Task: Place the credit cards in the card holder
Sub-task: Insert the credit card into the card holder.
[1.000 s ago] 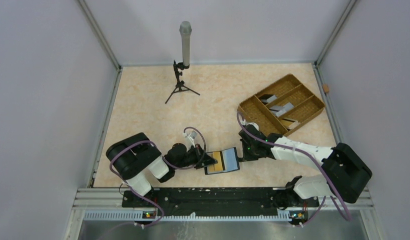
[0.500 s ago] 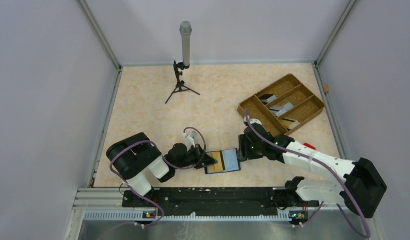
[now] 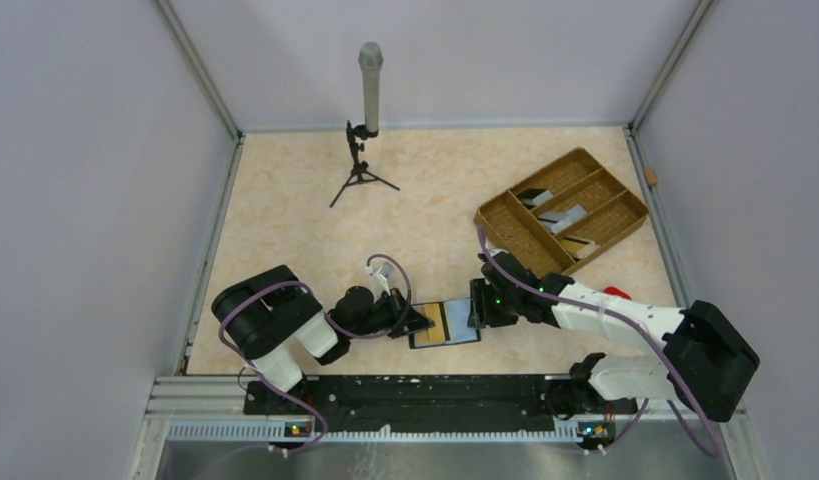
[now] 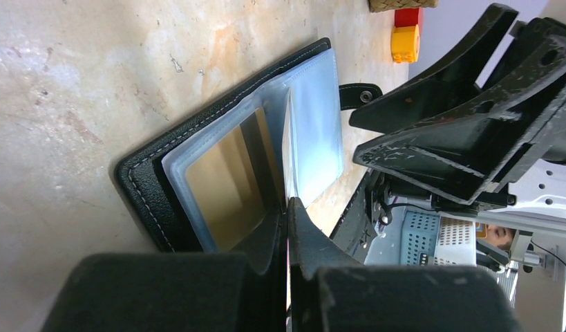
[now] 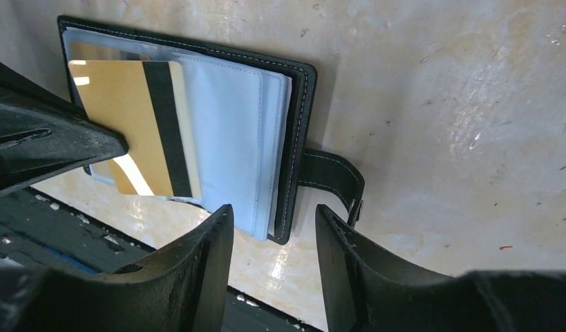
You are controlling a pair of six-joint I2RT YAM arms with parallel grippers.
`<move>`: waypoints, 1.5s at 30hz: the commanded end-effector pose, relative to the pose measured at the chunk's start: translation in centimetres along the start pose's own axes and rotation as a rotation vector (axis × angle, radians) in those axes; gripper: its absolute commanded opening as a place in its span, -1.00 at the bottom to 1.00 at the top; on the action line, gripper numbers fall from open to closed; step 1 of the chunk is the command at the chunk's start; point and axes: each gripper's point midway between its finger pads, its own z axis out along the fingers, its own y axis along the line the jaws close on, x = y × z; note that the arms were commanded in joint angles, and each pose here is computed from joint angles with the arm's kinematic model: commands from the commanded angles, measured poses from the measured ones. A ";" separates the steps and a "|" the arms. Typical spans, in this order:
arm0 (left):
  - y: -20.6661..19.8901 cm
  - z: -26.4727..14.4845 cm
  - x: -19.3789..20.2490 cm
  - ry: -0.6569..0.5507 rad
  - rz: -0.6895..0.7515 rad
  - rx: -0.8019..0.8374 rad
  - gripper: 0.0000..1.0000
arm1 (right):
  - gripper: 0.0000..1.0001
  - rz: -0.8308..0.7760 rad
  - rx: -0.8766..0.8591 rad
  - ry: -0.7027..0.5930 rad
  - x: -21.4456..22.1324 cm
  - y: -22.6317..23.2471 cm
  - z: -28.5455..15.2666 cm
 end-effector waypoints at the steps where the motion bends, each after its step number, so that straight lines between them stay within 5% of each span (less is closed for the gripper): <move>1: -0.7 0.4 -0.2 -0.001 0.017 0.025 -1.00 | -0.05 0.004 -0.041 0.001 0.1 0.9 0.6; 15: -0.7 0.4 -0.2 0.000 0.019 0.021 -1.00 | -0.17 0.011 -0.014 0.035 1.1 0.1 1.8; 41: -0.3 0.7 -0.1 -0.019 0.015 0.007 -1.00 | -1.00 0.024 0.024 0.067 2.0 -0.5 2.6; 45: -0.2 0.8 -0.2 -0.028 0.009 0.003 -1.00 | -1.00 0.028 0.024 0.071 2.2 -0.6 2.7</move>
